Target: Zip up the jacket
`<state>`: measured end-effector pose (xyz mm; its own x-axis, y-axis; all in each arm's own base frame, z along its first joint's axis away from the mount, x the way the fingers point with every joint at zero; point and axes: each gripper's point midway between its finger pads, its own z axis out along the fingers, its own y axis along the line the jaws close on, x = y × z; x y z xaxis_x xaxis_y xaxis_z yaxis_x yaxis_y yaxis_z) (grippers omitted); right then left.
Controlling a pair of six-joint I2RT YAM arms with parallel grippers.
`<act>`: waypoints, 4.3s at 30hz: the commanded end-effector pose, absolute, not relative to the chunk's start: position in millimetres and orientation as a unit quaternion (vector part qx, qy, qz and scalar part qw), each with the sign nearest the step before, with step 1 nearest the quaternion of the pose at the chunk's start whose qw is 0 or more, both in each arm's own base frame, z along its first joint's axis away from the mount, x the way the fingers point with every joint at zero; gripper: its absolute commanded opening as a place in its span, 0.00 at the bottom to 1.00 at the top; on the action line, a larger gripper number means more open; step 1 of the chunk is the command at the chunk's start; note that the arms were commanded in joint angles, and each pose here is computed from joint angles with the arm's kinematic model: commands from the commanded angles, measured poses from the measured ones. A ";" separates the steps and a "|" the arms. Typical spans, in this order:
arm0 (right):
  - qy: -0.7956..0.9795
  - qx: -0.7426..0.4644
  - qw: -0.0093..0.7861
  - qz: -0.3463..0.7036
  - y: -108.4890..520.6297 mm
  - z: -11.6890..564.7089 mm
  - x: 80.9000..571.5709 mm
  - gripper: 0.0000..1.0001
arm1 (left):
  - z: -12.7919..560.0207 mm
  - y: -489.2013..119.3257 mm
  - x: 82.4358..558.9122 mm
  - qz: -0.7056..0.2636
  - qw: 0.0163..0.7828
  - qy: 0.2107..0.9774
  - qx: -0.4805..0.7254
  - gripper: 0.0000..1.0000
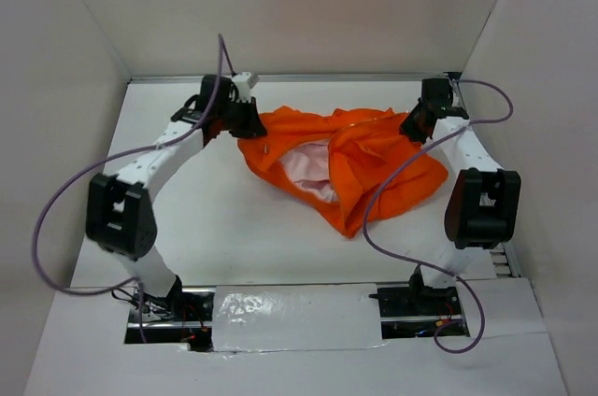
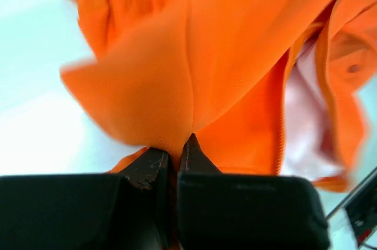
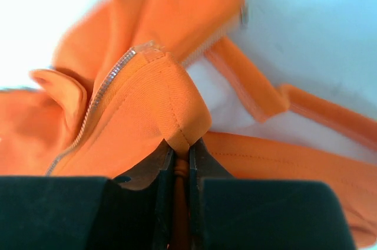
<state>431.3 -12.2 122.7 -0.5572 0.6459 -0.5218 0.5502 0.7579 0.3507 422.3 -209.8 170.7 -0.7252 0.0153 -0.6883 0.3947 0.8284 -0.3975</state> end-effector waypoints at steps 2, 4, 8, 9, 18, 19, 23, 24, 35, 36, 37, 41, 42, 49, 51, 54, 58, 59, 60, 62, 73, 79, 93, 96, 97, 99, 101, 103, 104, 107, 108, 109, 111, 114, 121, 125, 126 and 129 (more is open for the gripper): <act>0.830 0.293 0.471 0.063 -18.1 251.8 445.5 0.00 | 235.9 -179.8 403.5 -0.245 0.436 0.863 0.070 0.00; 0.824 0.287 0.484 0.070 -14.0 265.1 437.7 0.00 | 235.5 -169.9 382.1 -0.245 0.430 0.868 0.036 0.00; 0.841 0.279 0.458 0.073 -8.5 243.9 425.5 0.00 | 204.3 -156.1 345.5 -0.254 0.375 0.891 -0.038 0.00; 0.843 0.282 0.453 0.065 -10.6 238.2 425.2 0.00 | 195.3 -155.1 338.7 -0.257 0.353 0.897 -0.067 0.00; 0.890 0.245 0.382 0.043 -1.4 178.1 448.9 0.22 | 134.7 -146.4 312.7 -0.226 0.267 0.930 -0.114 0.57; 0.892 0.233 0.384 0.046 10.4 176.6 449.1 0.39 | 133.5 -148.4 311.1 -0.228 0.261 0.931 -0.112 0.90; 0.893 0.227 0.386 0.046 16.4 176.9 446.2 0.58 | 139.2 -156.9 311.0 -0.252 0.267 0.926 -0.090 0.99; 0.892 0.231 0.387 0.045 15.5 179.0 444.7 0.62 | 140.6 -156.7 311.7 -0.253 0.270 0.925 -0.088 0.99; 0.892 0.224 0.390 0.049 9.7 181.2 415.4 0.71 | 144.9 -157.7 347.0 -0.245 0.298 0.921 -0.051 0.99; 0.890 0.224 0.393 0.052 9.9 182.9 412.9 0.71 | 145.1 -157.0 351.5 -0.241 0.299 0.922 -0.054 0.99; 0.891 0.221 0.394 0.054 10.4 180.3 410.3 0.71 | 138.0 -156.1 355.4 -0.235 0.293 0.925 -0.054 0.99; 0.888 0.228 0.397 0.054 8.7 182.9 403.6 0.72 | 144.0 -167.1 370.7 -0.257 0.298 0.919 -0.031 0.99; 0.888 0.228 0.395 0.055 8.4 180.5 402.6 0.72 | 145.3 -170.4 376.3 -0.262 0.303 0.916 -0.026 0.99; 0.892 0.223 0.388 0.066 11.8 172.9 393.8 0.72 | 141.7 -172.1 395.7 -0.253 0.308 0.917 -0.004 0.99; 0.891 0.230 0.387 0.062 9.4 168.4 391.3 0.73 | 145.0 -178.8 400.9 -0.271 0.310 0.911 0.009 0.99; 0.887 0.244 0.387 0.070 -2.2 166.4 395.0 0.73 | 144.7 -190.4 407.5 -0.297 0.298 0.907 0.027 0.99; 0.888 0.235 0.387 0.082 0.0 167.9 406.8 0.74 | 128.5 -199.9 401.4 -0.309 0.268 0.912 0.035 0.99; 0.886 0.235 0.392 0.083 -0.1 171.0 411.8 0.74 | 119.6 -199.5 395.5 -0.310 0.257 0.915 0.034 0.99; 0.888 0.238 0.385 0.082 -0.8 164.7 415.3 0.74 | 117.0 -201.6 392.7 -0.317 0.253 0.913 0.037 0.99; 0.887 0.232 0.386 0.097 4.1 167.1 424.6 0.74 | 112.0 -204.9 392.1 -0.325 0.248 0.912 0.041 0.99; 0.924 0.229 0.295 0.079 10.0 81.1 431.9 0.85 | 99.0 -225.6 375.3 -0.386 0.199 0.898 0.074 0.00; 0.909 0.231 0.343 0.060 18.6 113.8 412.4 0.87 | 114.3 -219.7 343.3 -0.396 0.211 0.892 0.059 0.00; 0.921 0.117 0.334 0.165 106.0 122.3 254.3 0.93 | 116.3 -167.5 278.4 -0.297 0.230 0.923 -0.087 0.99; 0.926 0.075 0.307 0.205 134.7 106.8 231.6 0.93 | 94.4 -158.7 261.0 -0.280 0.210 0.930 -0.117 0.99; 0.929 0.077 0.300 0.201 136.6 101.2 229.1 0.92 | 89.1 -157.3 256.5 -0.277 0.203 0.931 -0.121 0.99; 0.939 0.091 0.280 0.180 137.5 85.6 223.7 0.78 | 78.5 -153.7 245.6 -0.269 0.187 0.936 -0.131 0.99; 0.942 0.117 0.290 0.122 120.4 87.1 228.0 0.25 | 76.2 -152.0 240.2 -0.268 0.185 0.936 -0.136 0.99; 0.935 0.143 0.315 0.074 108.8 110.5 229.7 0.00 | 79.7 -151.2 238.0 -0.271 0.192 0.933 -0.136 0.99; 0.932 0.140 0.327 0.071 109.5 123.1 229.2 0.00 | 80.1 -151.8 236.9 -0.274 0.194 0.932 -0.138 0.99; 0.926 0.104 0.352 0.092 128.3 169.2 220.5 0.00 | 81.9 -152.3 235.9 -0.282 0.203 0.928 -0.137 0.99; 0.931 0.077 0.342 0.098 141.7 172.7 213.7 0.00 | 80.6 -152.6 234.3 -0.283 0.201 0.928 -0.137 0.99; 0.931 0.069 0.344 0.099 148.5 184.4 212.1 0.00 | 80.4 -151.7 234.5 -0.283 0.201 0.927 -0.140 0.99; 0.944 0.038 0.318 0.074 168.2 171.0 208.8 0.00 | 78.7 -151.1 232.7 -0.281 0.196 0.928 -0.145 0.99; 0.963 0.001 0.271 0.014 205.6 144.0 204.6 0.02 | 77.7 -148.9 231.6 -0.274 0.193 0.929 -0.157 0.99; 0.958 -0.132 0.250 0.060 337.6 113.4 208.5 0.42 | 83.7 -142.2 236.0 -0.279 0.206 0.921 -0.179 0.99; 0.940 -0.171 0.248 0.161 363.1 131.0 197.1 0.74 | 84.5 -141.0 241.5 -0.282 0.210 0.920 -0.175 0.99; 0.942 -0.169 0.235 0.169 354.3 123.6 190.9 0.75 | 84.1 -141.8 242.9 -0.284 0.208 0.920 -0.172 0.99; 0.937 -0.123 0.242 0.221 326.0 136.0 194.3 0.77 | 80.7 -144.1 245.6 -0.286 0.200 0.923 -0.161 0.99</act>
<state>184.6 329.8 99.5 -0.8615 -0.2382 -0.4484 -0.3502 0.9182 0.1851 238.2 -139.9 77.2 -0.8608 -0.4329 -0.2674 -0.2179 0.7886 -0.5750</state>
